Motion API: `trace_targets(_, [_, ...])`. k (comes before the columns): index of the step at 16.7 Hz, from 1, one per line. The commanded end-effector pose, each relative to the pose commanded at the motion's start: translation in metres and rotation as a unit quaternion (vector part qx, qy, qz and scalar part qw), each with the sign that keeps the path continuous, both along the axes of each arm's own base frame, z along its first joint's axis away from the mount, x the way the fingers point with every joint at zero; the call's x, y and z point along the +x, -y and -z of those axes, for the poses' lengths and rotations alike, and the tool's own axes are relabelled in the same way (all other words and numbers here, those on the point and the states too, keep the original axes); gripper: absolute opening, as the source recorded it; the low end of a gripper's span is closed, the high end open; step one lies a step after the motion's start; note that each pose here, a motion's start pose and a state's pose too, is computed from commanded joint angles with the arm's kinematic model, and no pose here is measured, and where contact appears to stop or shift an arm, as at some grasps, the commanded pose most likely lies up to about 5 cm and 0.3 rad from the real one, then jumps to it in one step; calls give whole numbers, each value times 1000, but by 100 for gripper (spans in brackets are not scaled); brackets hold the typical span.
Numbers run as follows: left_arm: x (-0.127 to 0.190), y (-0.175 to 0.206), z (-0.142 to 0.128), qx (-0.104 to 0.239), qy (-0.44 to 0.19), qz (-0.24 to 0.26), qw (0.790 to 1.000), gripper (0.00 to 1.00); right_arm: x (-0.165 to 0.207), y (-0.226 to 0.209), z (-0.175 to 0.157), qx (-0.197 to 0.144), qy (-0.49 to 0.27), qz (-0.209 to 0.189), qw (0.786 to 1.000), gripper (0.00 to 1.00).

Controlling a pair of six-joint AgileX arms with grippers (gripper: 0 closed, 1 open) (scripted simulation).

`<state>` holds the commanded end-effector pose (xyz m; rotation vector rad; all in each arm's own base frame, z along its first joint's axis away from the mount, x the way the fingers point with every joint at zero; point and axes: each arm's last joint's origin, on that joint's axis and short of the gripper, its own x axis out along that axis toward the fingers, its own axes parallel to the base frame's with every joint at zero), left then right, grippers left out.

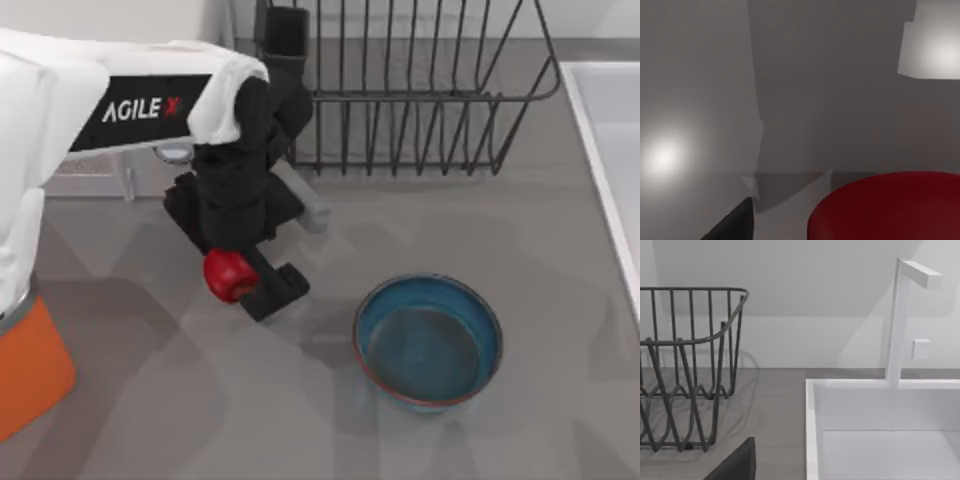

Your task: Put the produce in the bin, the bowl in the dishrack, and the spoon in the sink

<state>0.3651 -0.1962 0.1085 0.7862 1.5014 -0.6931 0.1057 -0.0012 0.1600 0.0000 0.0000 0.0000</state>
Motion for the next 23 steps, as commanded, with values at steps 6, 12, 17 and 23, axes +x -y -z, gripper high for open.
trace_targets(6, [0, 0, 0, 0, 0, 0, 1000, 55, 0, 0, 0, 0, 0, 0, 1000, 100])
trace_targets(12, [0, 0, 0, 0, 0, 0, 1000, 10, 0, 0, 0, 0, 0, 0, 1000, 100])
trace_targets(17, [0, 0, 0, 0, 0, 0, 1000, 0, 0, 0, 0, 0, 0, 0, 1000, 100])
trace_targets(23, [-3, 3, -5, -11, -6, -3, 1000, 0, 0, 0, 0, 0, 0, 0, 1000, 100])
